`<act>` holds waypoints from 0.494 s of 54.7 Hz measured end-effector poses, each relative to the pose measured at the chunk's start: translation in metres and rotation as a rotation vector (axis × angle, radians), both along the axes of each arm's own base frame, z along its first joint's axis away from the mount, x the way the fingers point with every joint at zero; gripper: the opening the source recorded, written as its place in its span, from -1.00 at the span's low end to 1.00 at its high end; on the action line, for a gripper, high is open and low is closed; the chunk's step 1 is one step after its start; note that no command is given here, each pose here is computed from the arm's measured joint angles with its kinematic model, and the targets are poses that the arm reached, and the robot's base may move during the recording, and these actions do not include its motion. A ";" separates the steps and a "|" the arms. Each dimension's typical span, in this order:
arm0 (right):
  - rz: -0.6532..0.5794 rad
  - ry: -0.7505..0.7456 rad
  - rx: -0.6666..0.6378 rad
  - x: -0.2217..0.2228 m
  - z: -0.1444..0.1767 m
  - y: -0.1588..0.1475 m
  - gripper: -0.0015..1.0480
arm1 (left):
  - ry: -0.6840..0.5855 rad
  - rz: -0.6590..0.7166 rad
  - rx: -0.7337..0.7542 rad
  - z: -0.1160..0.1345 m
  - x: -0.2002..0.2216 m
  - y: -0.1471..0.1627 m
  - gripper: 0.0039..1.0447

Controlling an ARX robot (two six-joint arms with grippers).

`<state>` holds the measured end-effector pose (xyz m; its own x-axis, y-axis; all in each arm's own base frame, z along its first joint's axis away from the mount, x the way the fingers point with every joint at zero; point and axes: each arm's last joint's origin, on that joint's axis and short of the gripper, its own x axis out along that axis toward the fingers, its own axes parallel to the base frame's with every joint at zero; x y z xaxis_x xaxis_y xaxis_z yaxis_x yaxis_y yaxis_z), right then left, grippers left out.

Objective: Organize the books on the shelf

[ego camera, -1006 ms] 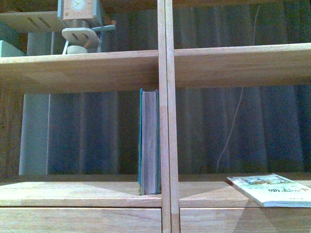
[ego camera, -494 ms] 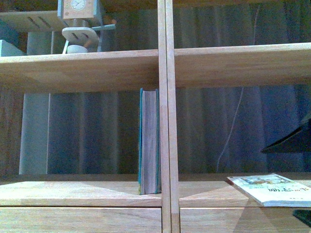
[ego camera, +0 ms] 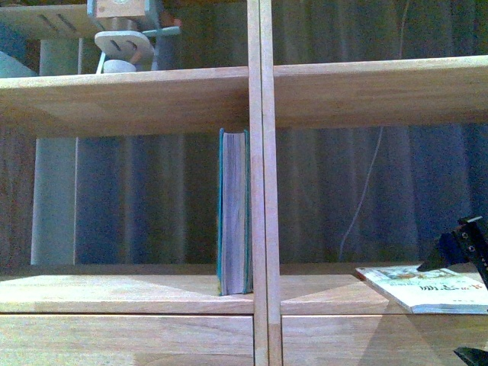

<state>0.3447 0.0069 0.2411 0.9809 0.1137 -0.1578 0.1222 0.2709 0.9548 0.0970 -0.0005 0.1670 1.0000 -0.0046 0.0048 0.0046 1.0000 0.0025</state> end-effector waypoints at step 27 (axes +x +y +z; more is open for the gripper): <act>-0.076 0.018 0.053 0.046 -0.005 -0.010 0.87 | 0.000 0.000 0.000 0.000 0.000 0.000 0.87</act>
<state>0.3905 -0.0031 0.2362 0.9841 0.0475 -0.1711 0.1577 0.2090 0.9651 0.0970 -0.0005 0.1670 1.0000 -0.0050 0.0048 0.0049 1.0000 0.0025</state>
